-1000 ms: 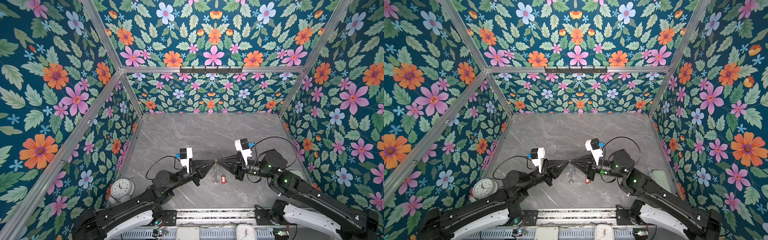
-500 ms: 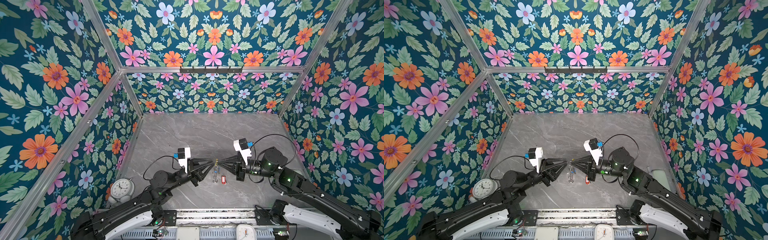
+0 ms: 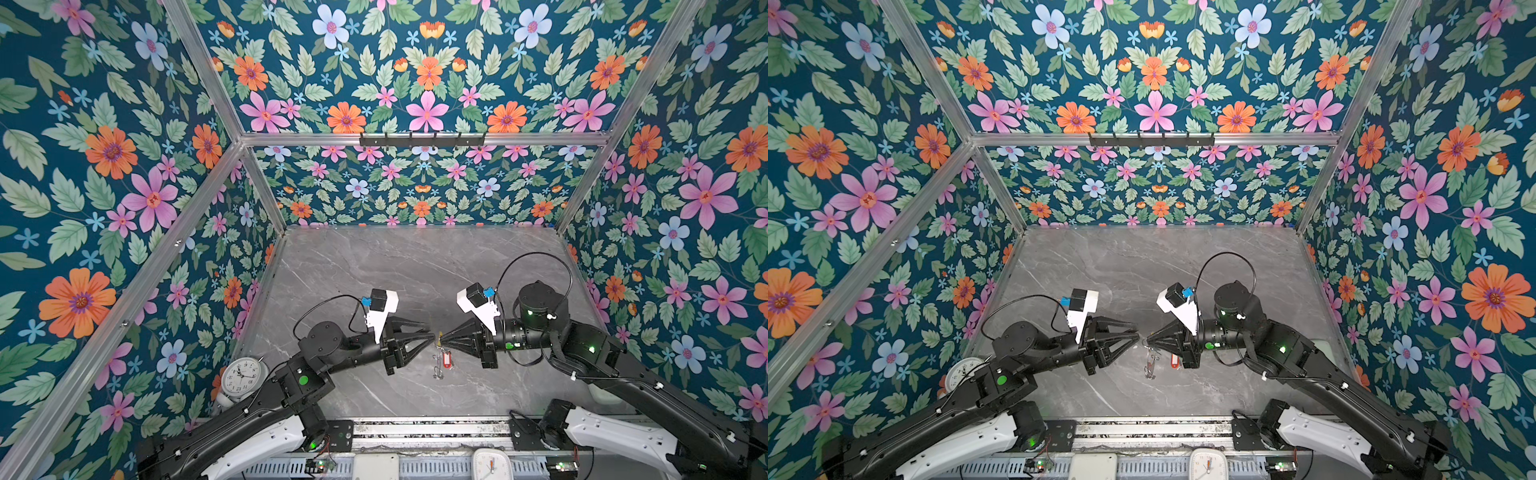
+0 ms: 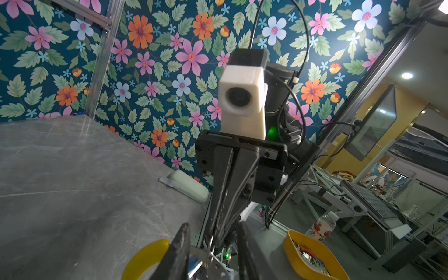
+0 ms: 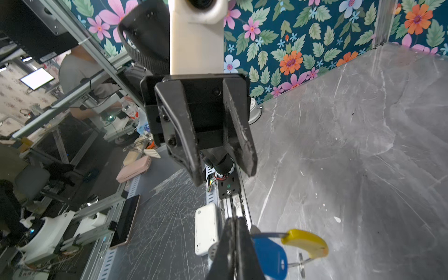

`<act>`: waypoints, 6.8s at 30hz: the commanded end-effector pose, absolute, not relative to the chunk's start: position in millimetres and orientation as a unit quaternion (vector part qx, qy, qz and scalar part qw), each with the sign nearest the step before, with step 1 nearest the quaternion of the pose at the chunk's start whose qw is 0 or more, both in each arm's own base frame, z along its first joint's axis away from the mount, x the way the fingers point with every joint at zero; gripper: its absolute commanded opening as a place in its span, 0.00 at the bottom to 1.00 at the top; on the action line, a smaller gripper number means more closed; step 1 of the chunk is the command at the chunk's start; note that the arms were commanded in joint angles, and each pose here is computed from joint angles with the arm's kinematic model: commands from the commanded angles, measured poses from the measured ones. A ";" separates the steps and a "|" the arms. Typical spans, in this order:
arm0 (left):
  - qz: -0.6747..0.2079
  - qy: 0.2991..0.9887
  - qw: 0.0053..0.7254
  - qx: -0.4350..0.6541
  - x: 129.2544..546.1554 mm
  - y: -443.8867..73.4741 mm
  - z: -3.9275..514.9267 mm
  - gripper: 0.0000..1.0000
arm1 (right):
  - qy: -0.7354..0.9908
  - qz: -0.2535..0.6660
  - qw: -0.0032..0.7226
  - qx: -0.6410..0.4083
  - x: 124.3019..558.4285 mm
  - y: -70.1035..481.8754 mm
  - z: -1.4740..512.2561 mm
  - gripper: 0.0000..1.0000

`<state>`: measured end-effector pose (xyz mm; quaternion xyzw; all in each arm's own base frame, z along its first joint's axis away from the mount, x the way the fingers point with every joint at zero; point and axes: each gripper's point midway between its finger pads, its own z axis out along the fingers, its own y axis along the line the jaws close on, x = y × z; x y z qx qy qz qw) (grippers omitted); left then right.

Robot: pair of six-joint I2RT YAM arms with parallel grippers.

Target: Remove the keys from the keyring

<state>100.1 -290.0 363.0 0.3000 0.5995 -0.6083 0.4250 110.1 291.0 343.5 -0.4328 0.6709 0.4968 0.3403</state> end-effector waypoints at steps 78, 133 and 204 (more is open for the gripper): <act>-0.546 0.636 0.506 0.203 147.4 -274.9 353.7 0.00 | 0.711 0.327 0.505 -0.364 161.6 313.5 301.9 0.00; -0.607 0.483 0.582 0.245 114.4 -261.1 369.8 0.00 | 0.651 0.430 0.436 -0.450 95.0 326.1 321.0 0.39; -0.679 0.440 0.514 0.285 84.4 -270.7 376.3 0.00 | 0.618 0.523 0.424 -0.406 101.1 310.7 364.4 0.00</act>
